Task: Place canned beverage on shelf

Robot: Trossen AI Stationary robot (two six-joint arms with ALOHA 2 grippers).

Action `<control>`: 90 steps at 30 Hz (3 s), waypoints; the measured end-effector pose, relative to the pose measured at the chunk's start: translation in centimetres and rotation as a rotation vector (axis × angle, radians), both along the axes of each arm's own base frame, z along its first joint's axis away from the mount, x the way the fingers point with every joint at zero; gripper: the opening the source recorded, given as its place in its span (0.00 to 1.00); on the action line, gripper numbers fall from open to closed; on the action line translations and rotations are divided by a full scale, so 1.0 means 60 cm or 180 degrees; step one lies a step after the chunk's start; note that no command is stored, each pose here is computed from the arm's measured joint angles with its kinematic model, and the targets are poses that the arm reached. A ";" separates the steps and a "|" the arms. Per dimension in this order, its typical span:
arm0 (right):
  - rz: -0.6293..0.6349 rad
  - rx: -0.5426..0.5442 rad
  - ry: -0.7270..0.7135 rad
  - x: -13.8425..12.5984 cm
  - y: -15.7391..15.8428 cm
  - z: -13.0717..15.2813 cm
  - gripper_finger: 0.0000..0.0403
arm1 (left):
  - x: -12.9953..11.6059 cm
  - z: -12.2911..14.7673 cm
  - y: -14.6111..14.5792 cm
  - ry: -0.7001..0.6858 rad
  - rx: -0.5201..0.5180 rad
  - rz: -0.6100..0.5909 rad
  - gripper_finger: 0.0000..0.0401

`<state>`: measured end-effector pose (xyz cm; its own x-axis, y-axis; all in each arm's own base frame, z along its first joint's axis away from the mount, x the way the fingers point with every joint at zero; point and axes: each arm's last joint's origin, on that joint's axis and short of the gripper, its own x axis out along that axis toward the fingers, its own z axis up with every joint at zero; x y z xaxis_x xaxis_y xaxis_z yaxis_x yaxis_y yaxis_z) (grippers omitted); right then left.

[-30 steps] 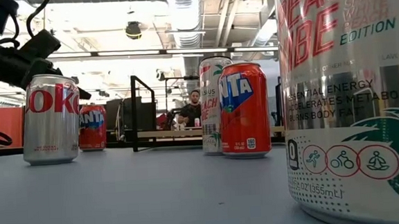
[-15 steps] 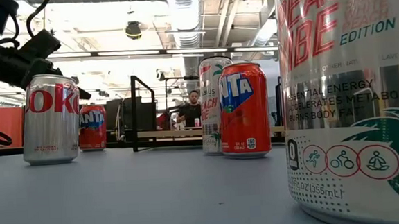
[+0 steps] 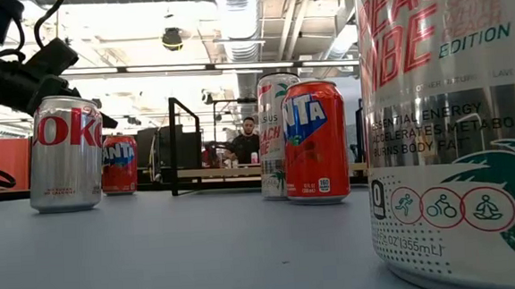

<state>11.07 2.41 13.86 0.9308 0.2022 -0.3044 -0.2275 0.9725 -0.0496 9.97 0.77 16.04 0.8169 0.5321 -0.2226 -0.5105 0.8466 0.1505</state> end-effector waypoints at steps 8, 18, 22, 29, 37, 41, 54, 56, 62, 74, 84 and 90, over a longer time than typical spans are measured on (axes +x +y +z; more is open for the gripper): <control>0.0000 0.0000 0.0000 0.000 0.000 0.000 0.00 | 0.000 0.000 0.000 -0.0001 0.0000 0.0002 0.00; -0.0028 -0.0003 0.0012 0.001 -0.002 -0.001 0.00 | 0.002 0.000 -0.003 -0.0483 -0.0850 -0.0002 0.00; -0.0028 -0.0005 0.0010 0.001 -0.002 -0.001 0.00 | 0.002 0.000 -0.003 -0.0617 -0.1078 0.0052 0.00; -0.0018 -0.0015 -0.0102 0.002 -0.001 0.005 0.00 | 0.001 0.001 0.000 -0.0849 -0.1255 0.0317 0.00; 0.0091 -0.0488 -0.1069 0.008 0.000 0.047 0.00 | 0.001 0.003 0.001 -0.0992 -0.1348 0.0412 0.00; 0.0071 -0.0577 -0.1382 0.008 0.000 0.062 0.00 | 0.003 0.008 -0.001 -0.1014 -0.1314 0.0288 0.00; -0.0527 -0.0337 -0.1773 0.016 -0.006 0.149 0.00 | 0.002 0.092 -0.007 -0.1263 -0.0791 -0.0431 0.00; -0.0562 -0.0349 -0.1778 0.022 -0.006 0.164 0.00 | 0.000 0.114 -0.007 -0.1222 -0.0780 -0.0492 0.00; -0.0724 -0.0349 -0.1405 0.043 -0.004 0.214 0.00 | 0.009 0.180 -0.015 -0.0797 -0.0900 -0.0744 0.00; -0.0795 0.0042 -0.0648 0.041 -0.004 0.328 0.00 | 0.067 0.277 -0.055 0.0487 -0.0842 -0.1160 0.07; -0.0842 0.0284 -0.0743 0.032 -0.006 0.360 0.00 | 0.089 0.309 -0.064 0.1035 -0.0950 -0.0956 0.43; -0.0892 0.0242 -0.0710 0.034 -0.007 0.358 0.00 | 0.114 0.283 -0.072 0.1422 -0.1048 -0.0893 0.65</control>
<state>13.09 2.01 35.34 0.9951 -0.0560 -0.0815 0.0567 0.9984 0.0068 16.78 -3.56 33.03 0.7056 0.1559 -0.6912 -0.2097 0.9777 0.0065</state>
